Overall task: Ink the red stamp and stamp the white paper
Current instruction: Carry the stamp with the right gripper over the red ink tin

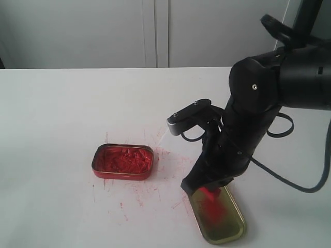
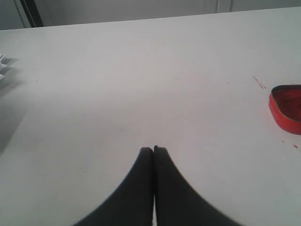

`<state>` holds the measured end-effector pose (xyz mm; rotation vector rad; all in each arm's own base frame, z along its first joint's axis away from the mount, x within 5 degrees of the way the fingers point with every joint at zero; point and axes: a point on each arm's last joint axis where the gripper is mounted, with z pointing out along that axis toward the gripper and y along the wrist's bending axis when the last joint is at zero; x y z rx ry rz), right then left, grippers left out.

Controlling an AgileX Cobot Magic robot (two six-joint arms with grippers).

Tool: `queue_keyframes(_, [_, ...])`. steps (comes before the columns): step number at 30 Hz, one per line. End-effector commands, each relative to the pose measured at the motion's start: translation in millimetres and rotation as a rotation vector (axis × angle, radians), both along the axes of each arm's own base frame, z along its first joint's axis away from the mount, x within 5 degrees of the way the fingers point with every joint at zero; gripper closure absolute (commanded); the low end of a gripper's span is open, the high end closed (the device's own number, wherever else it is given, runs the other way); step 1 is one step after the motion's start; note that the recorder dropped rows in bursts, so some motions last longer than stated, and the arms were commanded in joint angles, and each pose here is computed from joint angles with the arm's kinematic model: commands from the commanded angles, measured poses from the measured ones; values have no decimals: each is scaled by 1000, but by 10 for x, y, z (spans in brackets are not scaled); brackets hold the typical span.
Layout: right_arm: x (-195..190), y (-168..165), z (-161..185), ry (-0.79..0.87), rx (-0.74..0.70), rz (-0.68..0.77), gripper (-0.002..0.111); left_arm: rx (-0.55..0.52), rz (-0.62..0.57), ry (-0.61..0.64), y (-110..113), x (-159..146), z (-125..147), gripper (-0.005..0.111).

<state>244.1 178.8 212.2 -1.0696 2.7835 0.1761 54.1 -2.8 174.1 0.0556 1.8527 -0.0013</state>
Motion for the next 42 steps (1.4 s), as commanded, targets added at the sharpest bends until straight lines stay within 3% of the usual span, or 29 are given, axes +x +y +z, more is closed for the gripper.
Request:
queue_keyframes(1, [53, 32, 135, -42, 21, 11, 108, 0, -2, -4, -1, -1, -5, 107])
queue_keyframes(26, [279, 253, 514, -105, 77, 20, 108, 0, -2, -4, -1, -1, -5, 107])
queue_keyframes(42, [428, 910, 505, -128, 114, 93, 108, 0, -2, -4, -1, -1, -5, 107])
